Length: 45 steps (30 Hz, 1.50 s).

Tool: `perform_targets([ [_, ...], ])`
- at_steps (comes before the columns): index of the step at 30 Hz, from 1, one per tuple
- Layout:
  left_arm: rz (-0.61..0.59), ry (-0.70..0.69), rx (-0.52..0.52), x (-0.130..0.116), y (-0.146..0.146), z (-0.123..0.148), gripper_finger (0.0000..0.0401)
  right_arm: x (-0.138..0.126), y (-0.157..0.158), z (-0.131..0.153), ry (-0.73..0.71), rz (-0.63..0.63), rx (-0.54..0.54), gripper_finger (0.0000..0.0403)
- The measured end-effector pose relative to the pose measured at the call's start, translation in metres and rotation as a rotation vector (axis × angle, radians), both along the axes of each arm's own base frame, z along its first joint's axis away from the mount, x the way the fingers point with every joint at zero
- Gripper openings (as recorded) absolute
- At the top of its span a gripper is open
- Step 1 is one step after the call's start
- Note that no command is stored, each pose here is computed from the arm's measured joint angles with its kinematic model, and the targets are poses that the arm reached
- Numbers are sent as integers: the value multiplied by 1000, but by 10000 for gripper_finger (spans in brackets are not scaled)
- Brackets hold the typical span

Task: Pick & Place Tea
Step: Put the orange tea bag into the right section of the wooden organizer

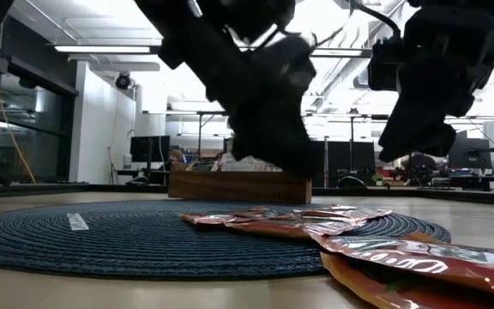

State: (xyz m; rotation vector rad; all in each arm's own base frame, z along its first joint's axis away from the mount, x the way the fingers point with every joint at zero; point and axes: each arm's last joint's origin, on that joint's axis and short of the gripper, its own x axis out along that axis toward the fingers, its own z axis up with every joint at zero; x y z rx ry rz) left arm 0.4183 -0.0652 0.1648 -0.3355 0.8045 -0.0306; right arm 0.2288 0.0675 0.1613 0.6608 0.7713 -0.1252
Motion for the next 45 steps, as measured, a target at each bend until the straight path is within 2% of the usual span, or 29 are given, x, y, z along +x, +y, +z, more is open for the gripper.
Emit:
perform_targets([
  [3, -8, -8, -17, 10, -2, -2, 114, 2, -2, 1, -10, -4, 11, 122],
  [19, 54, 47, -17, 10, -6, -10, 114, 4, -11, 1, -14, -13, 0, 122],
  [24, 104, 59, 27, 9, -4, -12, 114, 4, -10, 1, 1, -30, 58, 122],
  [30, 94, 57, 36, 9, -4, -12, 114, 4, -10, 1, 18, -107, 141, 122],
  [45, 69, 57, 35, 8, -10, -12, 114, 11, -14, -14, 77, -146, 192, 122],
])
